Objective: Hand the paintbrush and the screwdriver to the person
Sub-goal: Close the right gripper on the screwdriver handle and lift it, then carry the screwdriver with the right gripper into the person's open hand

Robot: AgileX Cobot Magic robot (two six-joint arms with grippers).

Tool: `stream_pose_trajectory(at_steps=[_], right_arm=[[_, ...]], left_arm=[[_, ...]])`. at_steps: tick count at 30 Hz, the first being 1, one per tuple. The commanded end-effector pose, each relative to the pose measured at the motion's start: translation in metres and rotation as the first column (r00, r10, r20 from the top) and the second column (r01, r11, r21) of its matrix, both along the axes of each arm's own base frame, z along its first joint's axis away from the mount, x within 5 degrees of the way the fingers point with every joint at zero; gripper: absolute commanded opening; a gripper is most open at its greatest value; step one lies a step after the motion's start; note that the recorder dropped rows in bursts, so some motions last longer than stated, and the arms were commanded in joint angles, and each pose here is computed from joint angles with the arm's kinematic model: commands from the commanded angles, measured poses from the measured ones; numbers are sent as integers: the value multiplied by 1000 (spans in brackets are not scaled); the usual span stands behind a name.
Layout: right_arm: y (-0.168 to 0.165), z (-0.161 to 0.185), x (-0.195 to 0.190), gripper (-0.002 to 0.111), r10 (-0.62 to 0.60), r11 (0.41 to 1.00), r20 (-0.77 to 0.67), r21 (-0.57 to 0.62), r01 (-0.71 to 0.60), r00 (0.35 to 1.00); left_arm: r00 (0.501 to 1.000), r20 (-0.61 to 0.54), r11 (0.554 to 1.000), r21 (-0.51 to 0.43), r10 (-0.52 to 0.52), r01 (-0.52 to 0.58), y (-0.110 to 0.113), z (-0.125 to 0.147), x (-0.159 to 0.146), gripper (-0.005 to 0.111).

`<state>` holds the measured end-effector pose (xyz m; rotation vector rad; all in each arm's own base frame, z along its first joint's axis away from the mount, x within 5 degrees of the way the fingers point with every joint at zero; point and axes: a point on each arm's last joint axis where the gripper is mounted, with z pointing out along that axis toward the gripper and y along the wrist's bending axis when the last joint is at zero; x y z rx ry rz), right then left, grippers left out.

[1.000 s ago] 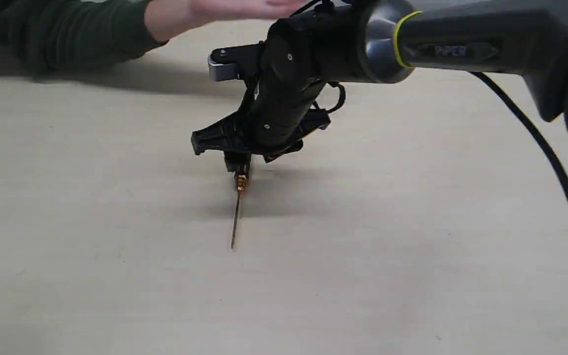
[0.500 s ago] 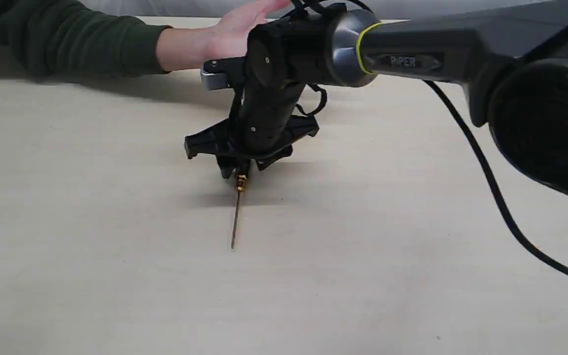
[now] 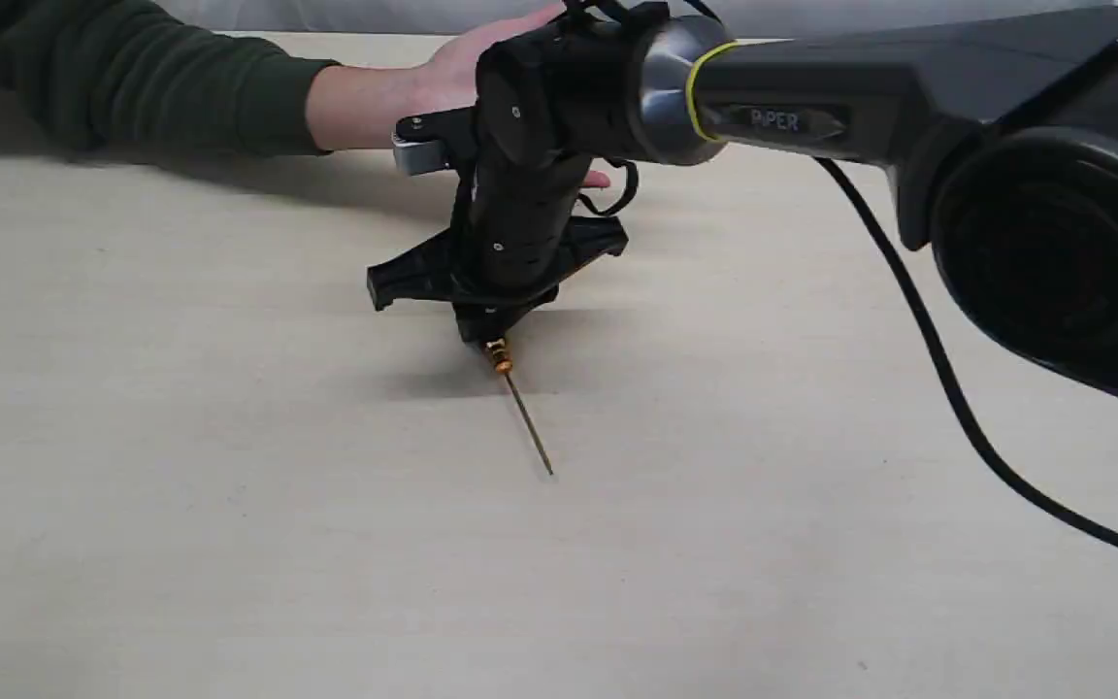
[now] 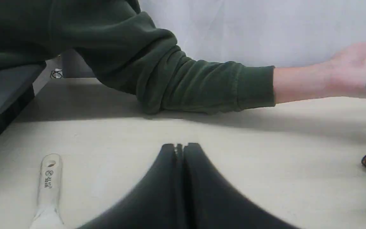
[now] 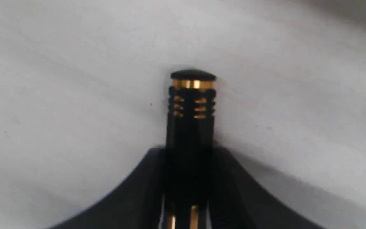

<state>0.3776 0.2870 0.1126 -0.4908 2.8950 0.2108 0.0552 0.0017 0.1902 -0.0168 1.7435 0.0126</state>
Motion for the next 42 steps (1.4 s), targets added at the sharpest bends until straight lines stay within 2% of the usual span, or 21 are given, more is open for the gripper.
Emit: stream_pose_trajectory(at_steps=[1,4,9,16,21,28,34,42], right_arm=[[-10,-11,-4,14,21,995,-52,-99,-26,998],[-13,-11,-4,4,45,988,-60,-142,-53,997],[-13,4,-6,4,94,986,-40,-132,-98,995],[-3,51,-21,4,193,980,-11,45,-192,981],[-8,82,-39,4,227,970,72,69,-232,971],[-26,129,-61,4,214,964,198,116,-240,957],[-33,173,-66,4,176,953,356,173,-249,918],[-35,194,-38,4,106,986,485,64,-156,868]], left_arm=[[1000,11,1000,-5,-7,7,0,0,0,0],[1000,11,1000,-5,-7,7,0,0,0,0],[1000,11,1000,-5,-7,7,0,0,0,0],[1000,13,1000,-5,-7,7,-1,1,0,0],[1000,11,1000,-3,-7,7,0,0,0,0],[1000,11,1000,-3,-7,7,0,0,0,0],[1000,11,1000,-3,-7,7,0,0,0,0],[1000,11,1000,-3,-7,7,0,0,0,0]])
